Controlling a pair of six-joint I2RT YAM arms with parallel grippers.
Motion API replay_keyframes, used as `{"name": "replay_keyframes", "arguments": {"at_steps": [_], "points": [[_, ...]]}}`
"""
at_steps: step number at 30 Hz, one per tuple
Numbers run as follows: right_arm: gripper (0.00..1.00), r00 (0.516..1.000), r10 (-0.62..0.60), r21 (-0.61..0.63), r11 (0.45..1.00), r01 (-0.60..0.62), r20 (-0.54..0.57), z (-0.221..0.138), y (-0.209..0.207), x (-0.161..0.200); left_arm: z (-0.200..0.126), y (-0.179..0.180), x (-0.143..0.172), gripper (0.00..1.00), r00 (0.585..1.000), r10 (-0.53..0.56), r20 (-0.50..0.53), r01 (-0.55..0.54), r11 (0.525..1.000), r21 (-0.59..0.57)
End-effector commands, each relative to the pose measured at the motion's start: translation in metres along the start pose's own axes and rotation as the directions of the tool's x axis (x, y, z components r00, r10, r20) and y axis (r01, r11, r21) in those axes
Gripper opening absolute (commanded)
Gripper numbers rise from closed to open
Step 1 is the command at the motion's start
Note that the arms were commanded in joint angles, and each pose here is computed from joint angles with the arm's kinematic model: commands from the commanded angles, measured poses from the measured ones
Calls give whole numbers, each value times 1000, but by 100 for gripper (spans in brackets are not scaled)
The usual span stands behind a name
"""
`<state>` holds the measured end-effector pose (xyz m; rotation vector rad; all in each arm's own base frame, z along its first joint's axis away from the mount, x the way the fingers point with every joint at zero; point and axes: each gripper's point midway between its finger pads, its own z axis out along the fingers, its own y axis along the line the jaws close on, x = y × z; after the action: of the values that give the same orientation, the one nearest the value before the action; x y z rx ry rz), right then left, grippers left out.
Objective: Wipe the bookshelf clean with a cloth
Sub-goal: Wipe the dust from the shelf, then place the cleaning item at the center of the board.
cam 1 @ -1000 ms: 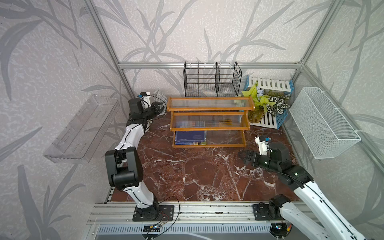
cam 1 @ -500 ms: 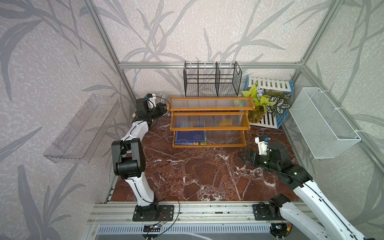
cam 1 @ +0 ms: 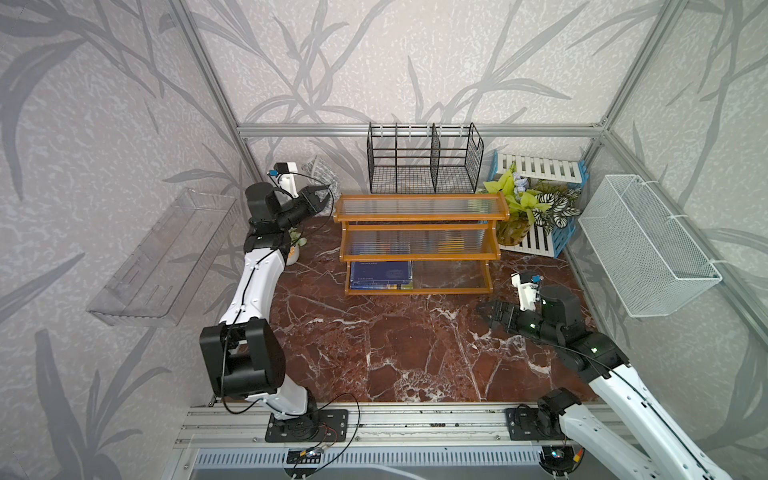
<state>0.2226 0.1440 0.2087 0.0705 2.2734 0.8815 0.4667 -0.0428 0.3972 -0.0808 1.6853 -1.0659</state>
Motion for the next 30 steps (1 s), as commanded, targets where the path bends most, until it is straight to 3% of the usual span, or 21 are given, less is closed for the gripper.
{"name": "replay_keyframes", "arguments": {"at_steps": [1,7,11,21,26,30], "points": [[96,1000,-4,-23,1000,5,14,-5,5,-2,-25,-24,-11,8,999,27,41,-29,999,45],[96,1000,-18,-45,999,19,12,-9,11,-2,-58,-47,19,8,997,69,44,-69,998,5],[96,999,-45,-45,998,45,-2,-14,15,-3,-71,-61,73,9,996,90,-2,-90,996,-28],[100,991,-132,40,990,132,-18,-31,10,-6,-78,-106,225,10,976,84,-203,-76,996,47],[99,991,-136,33,990,136,-19,-31,14,-10,-71,-131,302,11,930,138,-340,-113,989,91],[99,990,-138,29,990,138,-10,-34,16,-10,-59,-131,374,11,867,133,-480,-90,990,113]]}}
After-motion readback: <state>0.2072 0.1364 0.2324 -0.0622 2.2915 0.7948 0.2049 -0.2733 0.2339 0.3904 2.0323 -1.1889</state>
